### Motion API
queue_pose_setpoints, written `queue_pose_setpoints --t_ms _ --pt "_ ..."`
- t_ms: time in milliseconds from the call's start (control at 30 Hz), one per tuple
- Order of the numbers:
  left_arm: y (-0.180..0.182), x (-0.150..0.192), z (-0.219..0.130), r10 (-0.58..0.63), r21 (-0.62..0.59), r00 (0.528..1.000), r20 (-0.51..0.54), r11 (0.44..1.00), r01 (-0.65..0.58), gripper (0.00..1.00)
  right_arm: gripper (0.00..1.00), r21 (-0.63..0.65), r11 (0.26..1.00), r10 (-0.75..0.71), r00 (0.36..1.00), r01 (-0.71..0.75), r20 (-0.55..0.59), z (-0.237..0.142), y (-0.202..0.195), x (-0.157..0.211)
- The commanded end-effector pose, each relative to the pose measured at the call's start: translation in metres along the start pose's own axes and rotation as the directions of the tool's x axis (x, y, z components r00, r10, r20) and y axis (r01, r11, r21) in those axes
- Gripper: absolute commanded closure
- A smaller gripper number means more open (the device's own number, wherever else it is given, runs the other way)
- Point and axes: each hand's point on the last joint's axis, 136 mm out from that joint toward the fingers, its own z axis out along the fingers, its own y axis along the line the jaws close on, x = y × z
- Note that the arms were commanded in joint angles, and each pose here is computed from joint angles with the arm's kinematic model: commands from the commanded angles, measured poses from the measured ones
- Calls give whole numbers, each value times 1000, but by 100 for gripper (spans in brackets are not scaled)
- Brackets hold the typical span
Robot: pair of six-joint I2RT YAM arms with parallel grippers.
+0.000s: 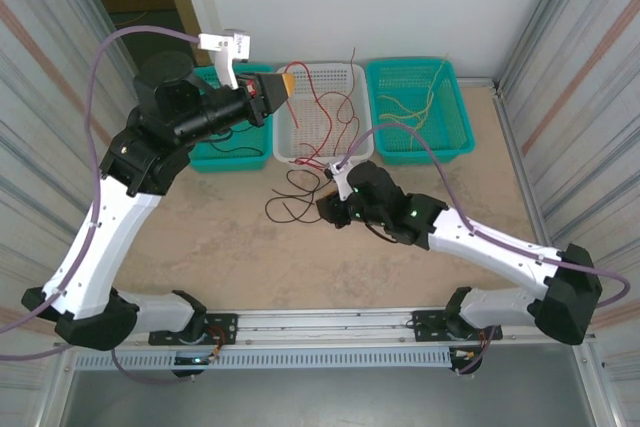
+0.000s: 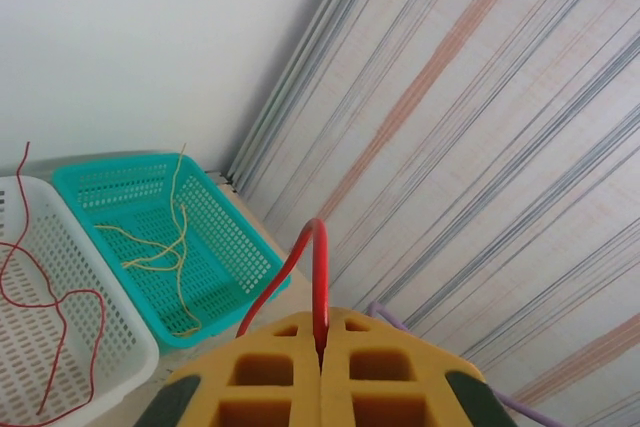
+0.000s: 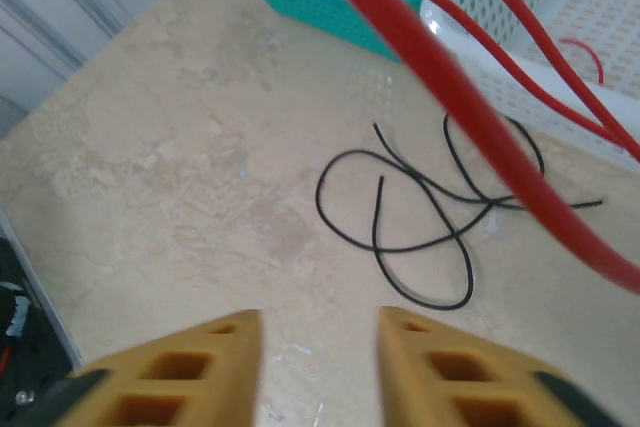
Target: Untangle the cables
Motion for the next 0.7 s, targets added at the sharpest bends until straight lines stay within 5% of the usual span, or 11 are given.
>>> queue_pose_setpoints --t_ms 0,533,600,667 --pt "-20 -19 -9 5 69 998 55 998 -9 100 34 61 997 -47 993 40 107 -26 -3 -37" --pt "-31 -23 -15 13 100 999 51 995 -18 100 31 95 983 -169 975 156 146 0 0 -85" --pt "-30 -23 -16 18 96 999 51 995 -23 100 39 91 983 -172 975 161 139 6 2 -86" --pt "-30 -24 -17 27 88 998 54 996 -32 100 59 93 983 -170 976 159 135 10 3 -85"
